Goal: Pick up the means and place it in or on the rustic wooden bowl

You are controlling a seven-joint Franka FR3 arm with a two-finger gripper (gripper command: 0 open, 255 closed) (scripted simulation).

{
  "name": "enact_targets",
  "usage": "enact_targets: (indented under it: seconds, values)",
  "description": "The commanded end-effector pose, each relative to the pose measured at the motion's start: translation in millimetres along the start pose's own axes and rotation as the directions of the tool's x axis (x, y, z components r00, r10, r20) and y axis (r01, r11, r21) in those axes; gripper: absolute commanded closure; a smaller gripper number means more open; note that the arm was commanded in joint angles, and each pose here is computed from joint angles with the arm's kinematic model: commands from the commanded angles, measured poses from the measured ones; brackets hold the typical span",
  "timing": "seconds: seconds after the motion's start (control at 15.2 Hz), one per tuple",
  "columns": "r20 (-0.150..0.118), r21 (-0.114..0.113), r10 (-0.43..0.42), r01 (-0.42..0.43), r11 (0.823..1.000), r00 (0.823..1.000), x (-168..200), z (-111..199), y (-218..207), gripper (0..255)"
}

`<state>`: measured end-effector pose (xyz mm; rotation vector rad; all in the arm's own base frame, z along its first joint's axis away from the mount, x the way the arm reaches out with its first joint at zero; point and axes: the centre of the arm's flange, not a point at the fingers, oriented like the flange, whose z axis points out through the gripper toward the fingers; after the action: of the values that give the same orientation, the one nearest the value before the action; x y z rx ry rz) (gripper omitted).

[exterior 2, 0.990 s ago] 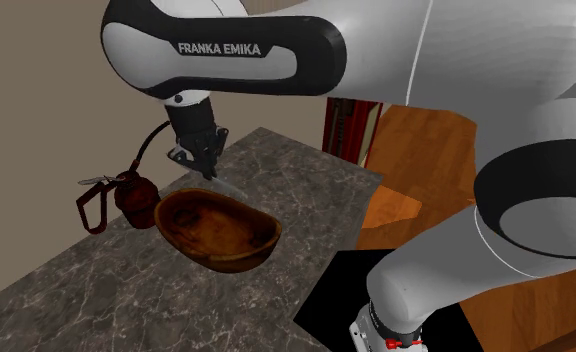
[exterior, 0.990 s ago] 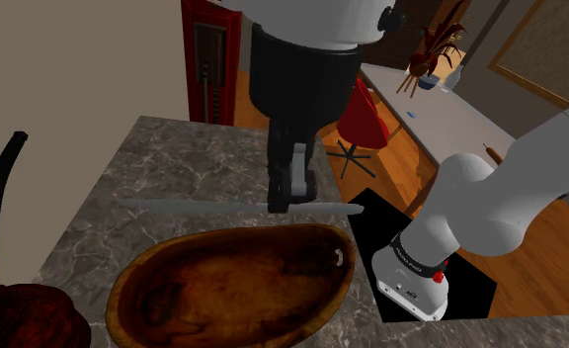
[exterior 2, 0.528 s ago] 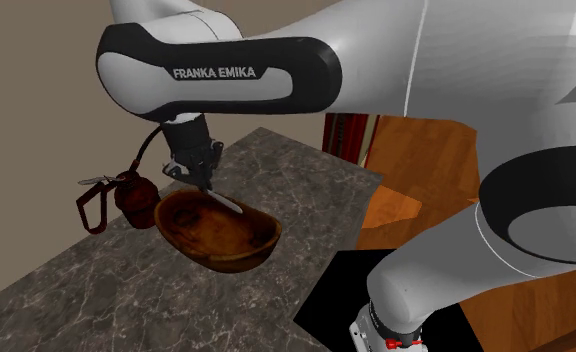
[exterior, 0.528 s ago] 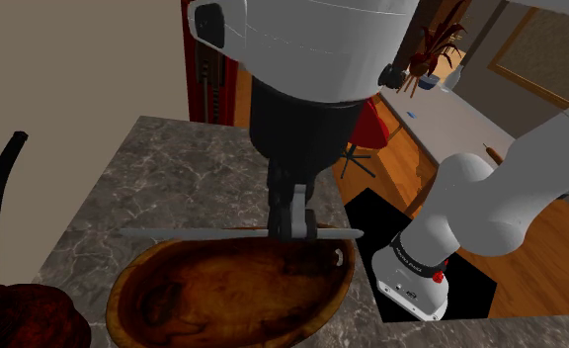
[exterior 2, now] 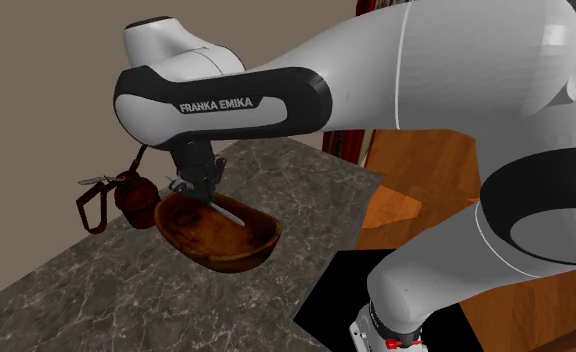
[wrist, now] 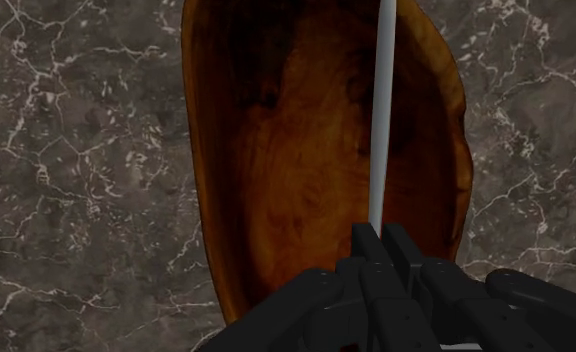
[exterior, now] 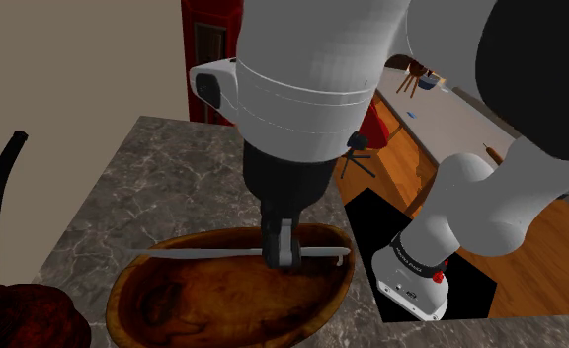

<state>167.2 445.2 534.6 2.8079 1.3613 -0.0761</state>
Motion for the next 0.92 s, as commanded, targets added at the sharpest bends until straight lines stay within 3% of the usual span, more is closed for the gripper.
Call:
enact_targets:
  seconds: [0.0, 0.2, 0.66, 0.73, 0.86]
  values:
    - [-0.001, 0.000, 0.000, 0.000, 1.000, 1.000, 0.4, 11.2, 0.1, 255]
    - [-0.001, 0.000, 0.000, 0.000, 1.000, 1.000, 1.1, 25.2, 0.1, 255]
    - [-0.001, 0.000, 0.000, 0.000, 1.000, 1.000, 1.2, 25.2, 0.1, 255]
    - [-0.001, 0.000, 0.000, 0.000, 1.000, 1.000, 1.2, 25.2, 0.1, 0]
    - [-0.001, 0.000, 0.000, 0.000, 1.000, 1.000, 1.2, 25.2, 0.1, 0]
